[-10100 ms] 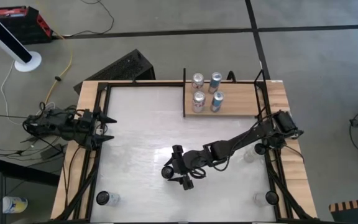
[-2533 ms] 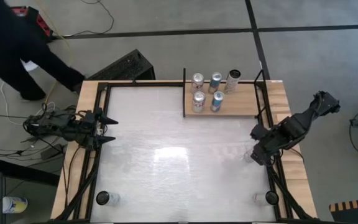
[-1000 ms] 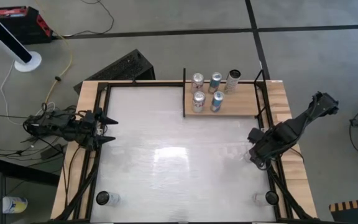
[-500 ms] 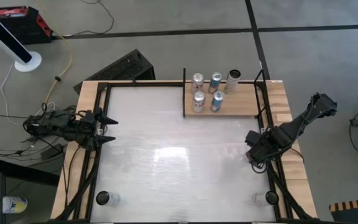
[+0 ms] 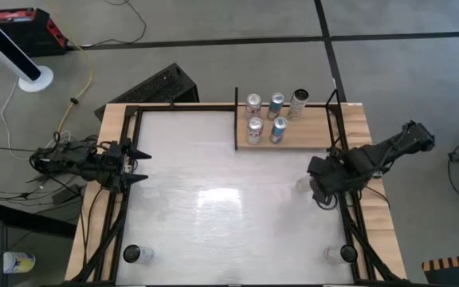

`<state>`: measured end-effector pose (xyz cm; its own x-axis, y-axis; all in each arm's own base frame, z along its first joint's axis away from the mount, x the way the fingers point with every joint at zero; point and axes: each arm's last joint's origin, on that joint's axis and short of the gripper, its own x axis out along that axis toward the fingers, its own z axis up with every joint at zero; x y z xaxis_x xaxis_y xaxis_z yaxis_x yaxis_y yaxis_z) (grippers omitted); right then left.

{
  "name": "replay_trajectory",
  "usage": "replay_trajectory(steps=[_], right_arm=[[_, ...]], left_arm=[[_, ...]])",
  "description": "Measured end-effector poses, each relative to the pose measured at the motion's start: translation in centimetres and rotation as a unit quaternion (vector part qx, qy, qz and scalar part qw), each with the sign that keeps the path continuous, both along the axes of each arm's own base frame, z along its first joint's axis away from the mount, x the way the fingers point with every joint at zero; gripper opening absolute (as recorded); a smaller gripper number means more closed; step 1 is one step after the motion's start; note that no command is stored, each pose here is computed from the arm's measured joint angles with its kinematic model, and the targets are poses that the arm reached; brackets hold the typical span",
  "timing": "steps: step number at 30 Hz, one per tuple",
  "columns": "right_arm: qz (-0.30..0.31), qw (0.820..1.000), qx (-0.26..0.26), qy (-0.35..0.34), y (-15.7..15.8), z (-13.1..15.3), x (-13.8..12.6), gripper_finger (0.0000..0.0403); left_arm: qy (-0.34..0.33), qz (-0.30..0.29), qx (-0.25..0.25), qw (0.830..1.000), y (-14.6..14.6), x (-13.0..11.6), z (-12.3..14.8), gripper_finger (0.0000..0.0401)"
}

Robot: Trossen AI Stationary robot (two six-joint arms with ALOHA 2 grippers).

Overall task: Place canned beverage on shelf
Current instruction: Put the top right black can on the shelf

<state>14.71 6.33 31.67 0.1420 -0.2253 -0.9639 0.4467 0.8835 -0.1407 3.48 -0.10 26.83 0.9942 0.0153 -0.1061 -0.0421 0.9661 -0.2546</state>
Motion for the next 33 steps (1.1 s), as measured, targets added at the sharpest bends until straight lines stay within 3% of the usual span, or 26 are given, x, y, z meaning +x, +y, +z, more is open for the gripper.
replay_trajectory(steps=[10, 33], right_arm=[[0.012, 0.999, -0.03, 0.012, -5.2, 1.6, 1.4, 0.0276], [0.054, 0.995, -0.056, 0.068, -12.1, 2.5, -0.7, 0.0276]], left_arm=[[0.0, 0.0, -0.001, 1.0, 0.0, 0.0, 0.0, 0.0357], [0.0, 0.014, -0.001, 1.0, 0.1, 0.0, 0.0, 0.0357]])
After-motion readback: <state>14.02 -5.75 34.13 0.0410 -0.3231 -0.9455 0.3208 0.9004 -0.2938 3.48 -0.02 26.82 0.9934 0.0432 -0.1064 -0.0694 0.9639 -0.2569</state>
